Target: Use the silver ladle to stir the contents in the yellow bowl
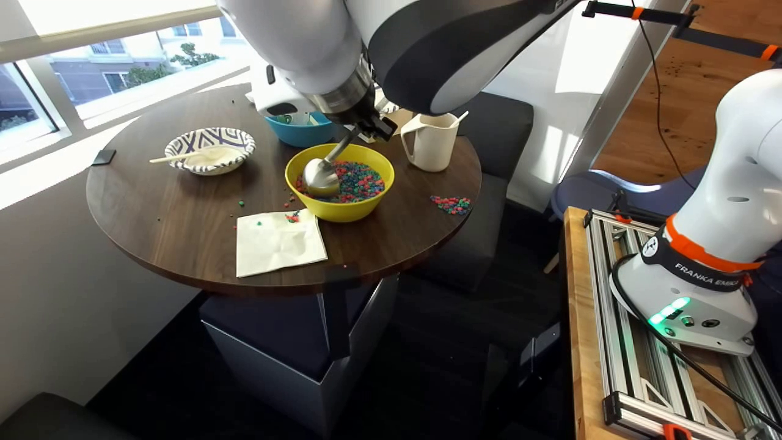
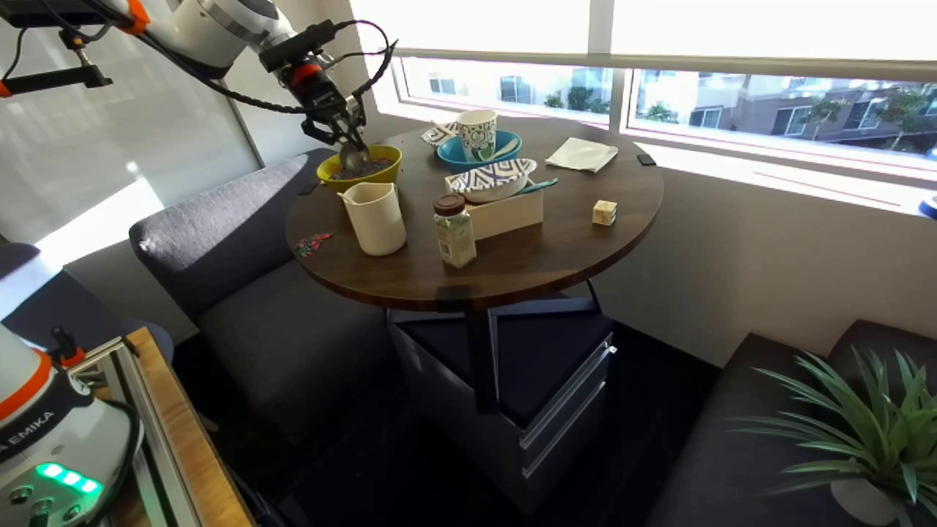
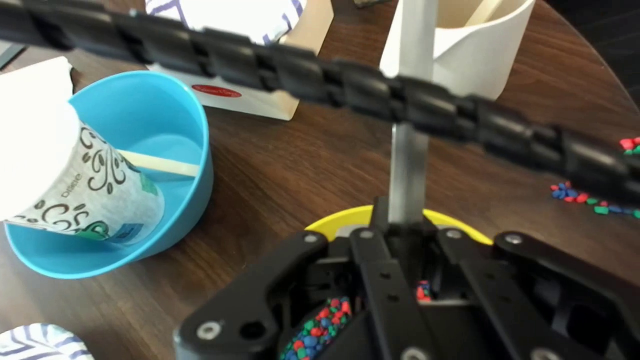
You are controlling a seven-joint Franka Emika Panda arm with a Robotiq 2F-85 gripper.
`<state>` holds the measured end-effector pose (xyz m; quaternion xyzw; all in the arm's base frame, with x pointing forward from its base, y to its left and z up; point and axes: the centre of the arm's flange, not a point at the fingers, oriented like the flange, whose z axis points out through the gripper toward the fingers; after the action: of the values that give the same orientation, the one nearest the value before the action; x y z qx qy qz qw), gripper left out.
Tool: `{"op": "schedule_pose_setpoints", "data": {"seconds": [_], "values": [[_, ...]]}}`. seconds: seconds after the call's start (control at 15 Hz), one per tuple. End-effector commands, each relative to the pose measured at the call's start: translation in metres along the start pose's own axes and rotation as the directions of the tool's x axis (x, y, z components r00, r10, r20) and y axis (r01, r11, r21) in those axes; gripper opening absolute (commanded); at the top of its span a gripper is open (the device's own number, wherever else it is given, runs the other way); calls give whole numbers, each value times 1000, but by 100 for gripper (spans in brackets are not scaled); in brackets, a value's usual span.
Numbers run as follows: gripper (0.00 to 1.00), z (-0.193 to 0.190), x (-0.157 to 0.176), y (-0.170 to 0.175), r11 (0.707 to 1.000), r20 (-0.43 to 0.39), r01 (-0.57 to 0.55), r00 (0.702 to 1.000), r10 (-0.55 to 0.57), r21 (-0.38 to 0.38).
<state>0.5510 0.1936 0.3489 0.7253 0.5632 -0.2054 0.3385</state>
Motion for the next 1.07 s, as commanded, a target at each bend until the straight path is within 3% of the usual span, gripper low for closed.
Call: {"op": "schedule_pose_setpoints", "data": {"seconds": [0.0,0.4,0.6,0.87,1.0], "values": [[3,4,0,1,997,123,69,990,-64,-40],[3,9,-2,0,976,273,196,948,-162,-100],[3,1,3,-3,977,226,194,959,-170,-92],[2,-30,-9,17,991,111,105,989,-96,-80],[2,-35,-10,21,993,97,93,992,-86,-77]]}}
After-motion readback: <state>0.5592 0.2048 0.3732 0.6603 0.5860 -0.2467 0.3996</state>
